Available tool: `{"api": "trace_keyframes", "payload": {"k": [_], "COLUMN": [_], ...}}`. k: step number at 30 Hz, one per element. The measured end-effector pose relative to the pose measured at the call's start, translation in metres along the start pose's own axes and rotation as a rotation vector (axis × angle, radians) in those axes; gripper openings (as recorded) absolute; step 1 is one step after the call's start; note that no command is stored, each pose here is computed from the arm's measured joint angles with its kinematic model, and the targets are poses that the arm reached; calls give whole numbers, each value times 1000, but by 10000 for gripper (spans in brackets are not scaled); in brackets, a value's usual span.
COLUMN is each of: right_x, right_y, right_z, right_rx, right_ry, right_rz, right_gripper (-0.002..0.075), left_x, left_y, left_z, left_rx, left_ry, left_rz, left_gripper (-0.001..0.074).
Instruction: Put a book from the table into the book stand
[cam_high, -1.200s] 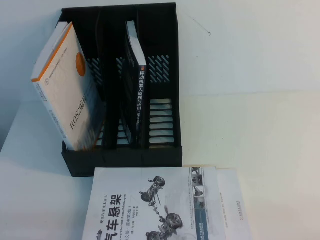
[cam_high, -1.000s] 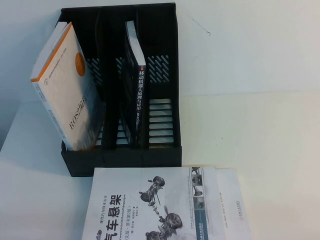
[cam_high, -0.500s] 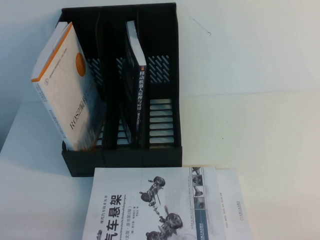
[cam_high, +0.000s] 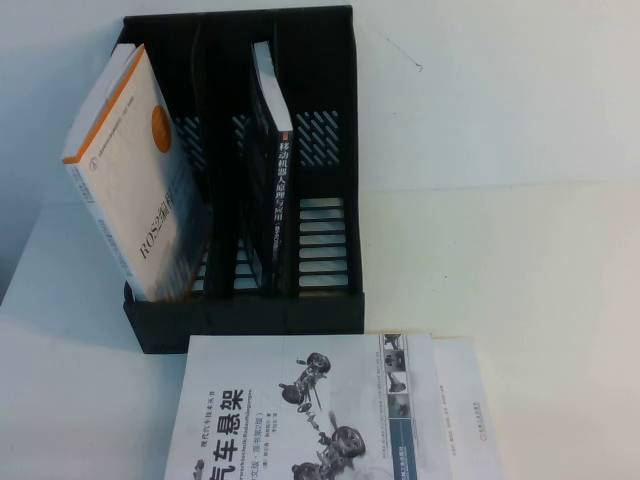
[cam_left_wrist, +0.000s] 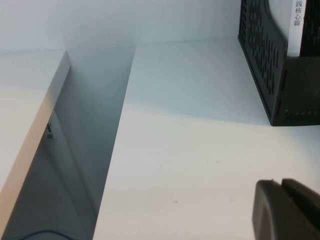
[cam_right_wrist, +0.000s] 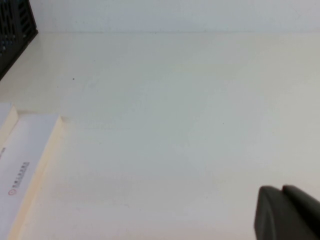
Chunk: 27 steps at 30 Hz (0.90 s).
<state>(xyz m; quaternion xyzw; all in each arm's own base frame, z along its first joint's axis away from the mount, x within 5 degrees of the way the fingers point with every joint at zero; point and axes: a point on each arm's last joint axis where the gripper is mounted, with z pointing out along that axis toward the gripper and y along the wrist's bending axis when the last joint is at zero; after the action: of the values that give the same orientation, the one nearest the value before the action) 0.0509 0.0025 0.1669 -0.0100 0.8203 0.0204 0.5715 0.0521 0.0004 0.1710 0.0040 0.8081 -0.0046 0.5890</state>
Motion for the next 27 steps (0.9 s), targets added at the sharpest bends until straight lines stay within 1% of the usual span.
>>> {"api": "trace_keyframes", "payload": {"k": [20, 24, 27], "right_x": [-1, -8, -17], "right_y": [0, 0, 0], "right_z": [0, 0, -2], "right_rx": [0, -2, -4], "right_ry": [-14, -90, -193], "right_rz": [0, 0, 0], "right_gripper": [-1, -1, -1], "left_x": [0, -2, -8], "left_y": [0, 0, -1], "left_z": [0, 0, 0], "left_rx": [0, 2, 8], "left_ry": [0, -22, -92], "left_rz": [0, 1, 1], "left_gripper": [-3, -3, -3]}}
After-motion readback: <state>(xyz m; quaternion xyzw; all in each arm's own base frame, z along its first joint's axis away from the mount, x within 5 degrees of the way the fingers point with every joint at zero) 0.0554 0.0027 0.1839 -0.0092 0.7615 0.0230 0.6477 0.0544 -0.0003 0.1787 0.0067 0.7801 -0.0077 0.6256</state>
